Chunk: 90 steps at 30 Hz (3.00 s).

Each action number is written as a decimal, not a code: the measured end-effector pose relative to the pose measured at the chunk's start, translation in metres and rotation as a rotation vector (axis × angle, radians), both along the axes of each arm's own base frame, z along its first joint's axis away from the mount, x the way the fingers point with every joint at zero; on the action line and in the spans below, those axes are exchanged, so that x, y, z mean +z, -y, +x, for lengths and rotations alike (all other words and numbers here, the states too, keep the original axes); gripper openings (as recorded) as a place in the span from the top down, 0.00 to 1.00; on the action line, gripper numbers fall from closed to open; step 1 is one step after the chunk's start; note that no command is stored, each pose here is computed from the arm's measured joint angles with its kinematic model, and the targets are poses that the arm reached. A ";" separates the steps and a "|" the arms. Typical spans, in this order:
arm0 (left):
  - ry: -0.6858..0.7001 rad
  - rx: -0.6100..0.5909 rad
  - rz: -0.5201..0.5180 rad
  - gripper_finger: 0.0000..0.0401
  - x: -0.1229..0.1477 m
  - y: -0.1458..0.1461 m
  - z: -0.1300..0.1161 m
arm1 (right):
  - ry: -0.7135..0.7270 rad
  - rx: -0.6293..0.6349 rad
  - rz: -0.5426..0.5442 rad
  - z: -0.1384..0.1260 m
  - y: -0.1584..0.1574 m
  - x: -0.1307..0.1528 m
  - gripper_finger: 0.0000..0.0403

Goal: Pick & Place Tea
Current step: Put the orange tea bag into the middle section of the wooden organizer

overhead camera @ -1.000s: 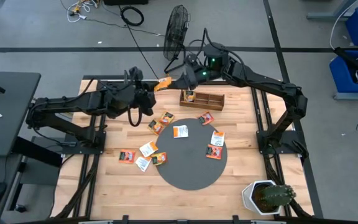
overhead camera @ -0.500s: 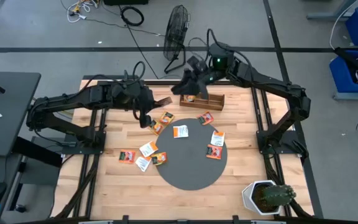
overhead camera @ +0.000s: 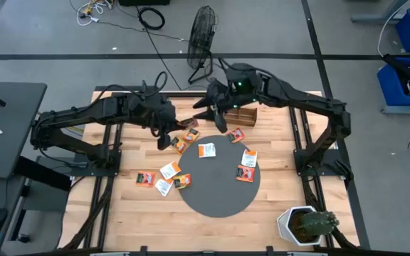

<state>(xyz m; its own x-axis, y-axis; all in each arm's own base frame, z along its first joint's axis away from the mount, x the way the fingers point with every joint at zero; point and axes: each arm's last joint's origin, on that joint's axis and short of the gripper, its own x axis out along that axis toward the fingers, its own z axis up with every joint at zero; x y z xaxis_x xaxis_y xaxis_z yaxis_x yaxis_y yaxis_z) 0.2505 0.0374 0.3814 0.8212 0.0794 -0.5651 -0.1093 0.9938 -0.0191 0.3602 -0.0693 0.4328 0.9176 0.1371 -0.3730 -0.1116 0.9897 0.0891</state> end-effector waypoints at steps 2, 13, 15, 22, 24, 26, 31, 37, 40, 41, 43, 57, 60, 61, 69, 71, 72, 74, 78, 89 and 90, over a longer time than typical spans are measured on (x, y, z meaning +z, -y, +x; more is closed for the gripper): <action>-0.001 -0.022 0.004 0.99 0.000 0.000 0.000 | -0.043 0.008 -0.010 0.004 -0.001 0.004 0.55; -0.103 -0.051 0.018 0.99 -0.008 0.001 -0.006 | -0.234 0.076 0.012 0.041 0.003 -0.013 0.56; -0.117 -0.052 0.023 0.99 -0.009 0.001 -0.006 | -0.253 0.091 0.021 0.047 0.001 -0.019 0.56; -0.123 -0.062 0.035 0.99 -0.010 0.001 -0.007 | -0.287 0.133 0.036 0.060 -0.008 -0.033 0.56; -0.124 -0.062 0.036 0.99 -0.010 0.001 -0.007 | -0.292 0.123 0.028 0.061 -0.009 -0.034 0.56; -0.124 -0.062 0.036 0.99 -0.010 0.001 -0.007 | -0.276 0.117 0.020 0.061 -0.009 -0.032 0.56; -0.124 -0.062 0.035 0.99 -0.010 0.001 -0.007 | -0.260 0.109 0.018 0.062 -0.007 -0.031 0.63; -0.124 -0.062 0.035 0.99 -0.010 0.001 -0.007 | -0.279 0.114 0.024 0.063 -0.008 -0.034 0.74; -0.124 -0.062 0.035 0.99 -0.010 0.001 -0.007 | -0.283 0.117 0.029 0.063 -0.008 -0.034 0.84; -0.124 -0.062 0.035 0.99 -0.010 0.001 -0.007 | -0.283 0.117 0.029 0.063 -0.008 -0.034 0.88; -0.123 -0.062 0.035 0.99 -0.010 0.001 -0.007 | -0.283 0.118 0.027 0.063 -0.008 -0.034 0.96; -0.152 -0.005 0.031 0.83 -0.012 0.000 -0.010 | -0.384 -0.004 -0.001 0.051 0.013 -0.038 1.00; -0.182 0.008 0.015 0.82 -0.014 0.000 -0.012 | -0.413 -0.042 0.002 0.045 0.025 -0.039 1.00; -0.188 0.016 0.012 0.82 -0.014 0.000 -0.012 | -0.421 -0.054 -0.002 0.043 0.029 -0.039 1.00; -0.189 0.097 0.017 0.84 -0.014 -0.001 -0.012 | -0.529 -0.133 0.017 0.009 0.068 -0.048 1.00; -0.183 0.113 0.017 0.85 -0.014 -0.001 -0.012 | -0.528 -0.160 0.023 -0.003 0.075 -0.054 1.00; -0.178 0.119 0.014 0.85 -0.013 -0.002 -0.012 | -0.526 -0.173 0.030 -0.010 0.077 -0.059 1.00; -0.173 0.123 0.008 0.85 -0.013 -0.002 -0.012 | -0.512 -0.200 0.038 -0.025 0.080 -0.070 1.00; -0.166 0.122 0.009 0.85 -0.013 -0.002 -0.011 | -0.434 -0.254 0.047 -0.055 0.083 -0.095 1.00; 0.115 0.014 0.029 0.85 0.009 -0.001 0.005 | -0.397 -0.320 0.008 -0.097 0.105 -0.174 1.00; 0.146 -0.010 0.019 0.85 0.012 0.000 0.006 | -0.394 -0.331 0.004 -0.099 0.108 -0.179 1.00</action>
